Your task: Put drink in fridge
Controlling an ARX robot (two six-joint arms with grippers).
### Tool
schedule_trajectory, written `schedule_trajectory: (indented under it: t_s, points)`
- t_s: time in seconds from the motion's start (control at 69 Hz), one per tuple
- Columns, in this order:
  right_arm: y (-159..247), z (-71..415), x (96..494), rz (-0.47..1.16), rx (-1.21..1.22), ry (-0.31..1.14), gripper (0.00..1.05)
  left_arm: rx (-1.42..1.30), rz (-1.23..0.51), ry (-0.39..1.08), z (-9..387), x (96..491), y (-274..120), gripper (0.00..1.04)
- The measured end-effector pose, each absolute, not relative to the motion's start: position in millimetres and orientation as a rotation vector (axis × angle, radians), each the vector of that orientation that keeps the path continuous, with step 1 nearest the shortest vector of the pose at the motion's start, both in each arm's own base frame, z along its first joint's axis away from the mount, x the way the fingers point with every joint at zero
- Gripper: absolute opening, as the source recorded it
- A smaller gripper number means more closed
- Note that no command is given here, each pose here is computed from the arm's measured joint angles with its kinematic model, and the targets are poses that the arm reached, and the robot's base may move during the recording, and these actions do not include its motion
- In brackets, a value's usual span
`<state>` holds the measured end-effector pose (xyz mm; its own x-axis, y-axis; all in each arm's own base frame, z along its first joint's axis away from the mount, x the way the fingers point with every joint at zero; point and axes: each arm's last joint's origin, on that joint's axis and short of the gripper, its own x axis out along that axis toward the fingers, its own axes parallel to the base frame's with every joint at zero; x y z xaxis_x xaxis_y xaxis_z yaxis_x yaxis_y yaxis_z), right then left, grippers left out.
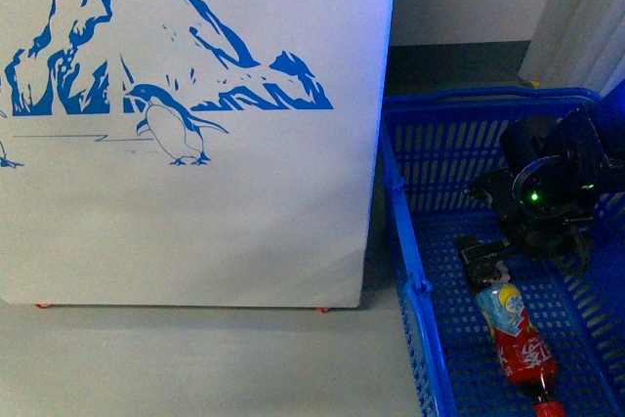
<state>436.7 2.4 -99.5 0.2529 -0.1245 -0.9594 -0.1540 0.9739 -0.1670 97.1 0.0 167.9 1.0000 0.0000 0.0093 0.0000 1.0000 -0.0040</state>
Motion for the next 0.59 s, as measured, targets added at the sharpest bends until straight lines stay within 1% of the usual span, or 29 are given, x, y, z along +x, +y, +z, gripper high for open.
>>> schedule_trajectory:
  t_s: [0.232, 0.594]
  points:
    - [0, -126, 442, 0.101, -0.332, 1.354, 0.97, -0.004, 0.000, -0.010, 168, 97, 0, 0.97]
    - [-1, -149, 458, 0.151, -0.298, 1.358, 0.97, -0.004, 0.000, -0.010, 168, 97, 0, 0.97]
